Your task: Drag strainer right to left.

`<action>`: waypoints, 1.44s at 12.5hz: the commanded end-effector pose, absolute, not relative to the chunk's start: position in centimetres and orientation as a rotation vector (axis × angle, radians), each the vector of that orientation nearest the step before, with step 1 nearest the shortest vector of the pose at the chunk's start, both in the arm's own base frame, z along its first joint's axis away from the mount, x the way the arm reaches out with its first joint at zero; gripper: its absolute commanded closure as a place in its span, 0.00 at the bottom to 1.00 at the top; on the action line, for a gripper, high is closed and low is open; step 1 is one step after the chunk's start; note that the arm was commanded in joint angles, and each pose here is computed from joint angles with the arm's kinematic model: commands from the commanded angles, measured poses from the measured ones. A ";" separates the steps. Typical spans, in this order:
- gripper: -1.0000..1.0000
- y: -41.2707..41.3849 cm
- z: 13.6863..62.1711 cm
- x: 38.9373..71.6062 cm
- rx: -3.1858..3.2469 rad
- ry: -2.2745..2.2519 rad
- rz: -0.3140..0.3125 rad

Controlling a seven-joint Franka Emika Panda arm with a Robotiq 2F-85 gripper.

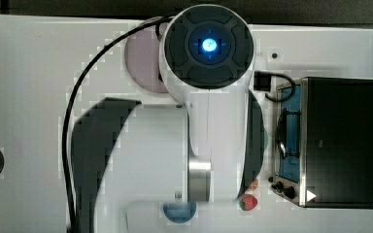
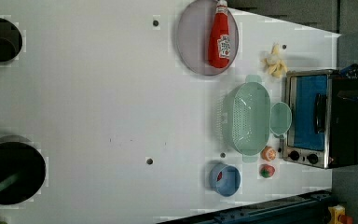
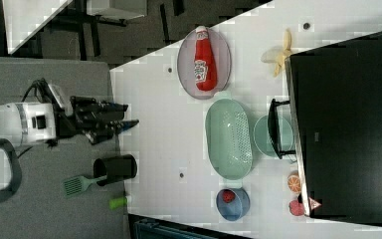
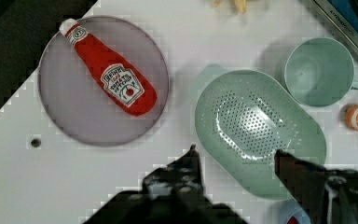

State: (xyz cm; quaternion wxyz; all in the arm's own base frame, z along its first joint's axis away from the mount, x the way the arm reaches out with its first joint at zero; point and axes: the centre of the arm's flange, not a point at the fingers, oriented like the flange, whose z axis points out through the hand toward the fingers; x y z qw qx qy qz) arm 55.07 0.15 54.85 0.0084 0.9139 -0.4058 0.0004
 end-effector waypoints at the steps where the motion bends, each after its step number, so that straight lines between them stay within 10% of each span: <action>1: 0.20 -4.0 60.5 36.2 2.753 -1.492 -0.004; 3: 0.00 -4.0 60.3 36.3 2.751 -1.491 -0.009; 18: 0.00 -2.9 29.8 47.6 2.489 -1.878 0.044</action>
